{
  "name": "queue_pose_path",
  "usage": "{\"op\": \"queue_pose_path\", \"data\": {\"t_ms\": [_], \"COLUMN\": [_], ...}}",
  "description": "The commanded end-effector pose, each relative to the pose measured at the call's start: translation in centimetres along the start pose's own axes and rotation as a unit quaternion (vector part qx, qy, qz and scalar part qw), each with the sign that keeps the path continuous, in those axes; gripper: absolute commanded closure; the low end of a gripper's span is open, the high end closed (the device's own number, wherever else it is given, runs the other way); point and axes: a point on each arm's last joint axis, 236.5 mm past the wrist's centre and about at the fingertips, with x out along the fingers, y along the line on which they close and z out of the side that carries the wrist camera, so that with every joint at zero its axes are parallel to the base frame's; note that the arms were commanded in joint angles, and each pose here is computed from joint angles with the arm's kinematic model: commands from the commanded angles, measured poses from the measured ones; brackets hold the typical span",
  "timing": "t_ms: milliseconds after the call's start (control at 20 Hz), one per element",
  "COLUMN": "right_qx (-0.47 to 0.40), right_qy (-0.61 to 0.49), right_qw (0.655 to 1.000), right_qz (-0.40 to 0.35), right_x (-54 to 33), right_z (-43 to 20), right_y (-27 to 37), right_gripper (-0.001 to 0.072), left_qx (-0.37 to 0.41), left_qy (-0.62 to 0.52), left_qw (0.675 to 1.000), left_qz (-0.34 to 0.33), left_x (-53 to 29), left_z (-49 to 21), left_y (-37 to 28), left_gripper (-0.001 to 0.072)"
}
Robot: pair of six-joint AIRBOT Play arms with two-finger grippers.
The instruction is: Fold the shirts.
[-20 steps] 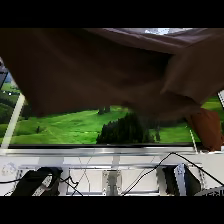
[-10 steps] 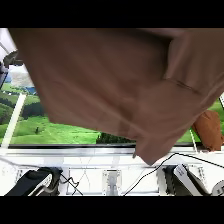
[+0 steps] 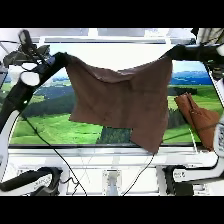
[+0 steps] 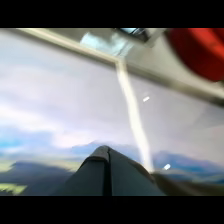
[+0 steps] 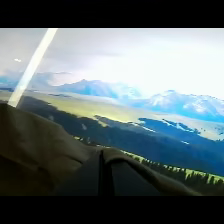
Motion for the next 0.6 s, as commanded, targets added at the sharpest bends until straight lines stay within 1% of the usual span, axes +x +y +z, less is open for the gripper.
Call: {"op": "queue_pose_path", "data": {"t_ms": [0,100,250,400,550], "right_qx": [0.040,0.088,0.122,0.107,0.097], "right_qy": [-0.006,-0.043,-0.110,-0.108,-0.054], "right_qw": [0.997,0.991,0.980,0.983,0.991], "right_qz": [-0.065,-0.088,-0.109,-0.104,-0.074], "right_x": [6.7,6.4,4.3,4.1,5.5], "right_z": [-2.2,-1.5,1.1,1.0,-1.4], "right_y": [-6.6,-10.8,-14.5,-14.6,-12.7], "right_gripper": [0.0680,0.0680,0.0680,0.0680,0.0680], "left_qx": [0.006,0.018,0.028,0.032,0.029], "left_qy": [0.066,0.081,0.053,0.047,0.118], "left_qw": [0.991,0.987,0.990,0.991,0.984], "left_qz": [0.113,0.135,0.129,0.120,0.127], "left_x": [3.5,4.9,7.0,8.1,8.3], "left_z": [-3.3,-2.4,0.9,2.2,-1.8], "left_y": [9.1,11.4,11.2,10.2,10.2], "left_gripper": [0.0701,0.0701,0.0701,0.0701,0.0700]}}
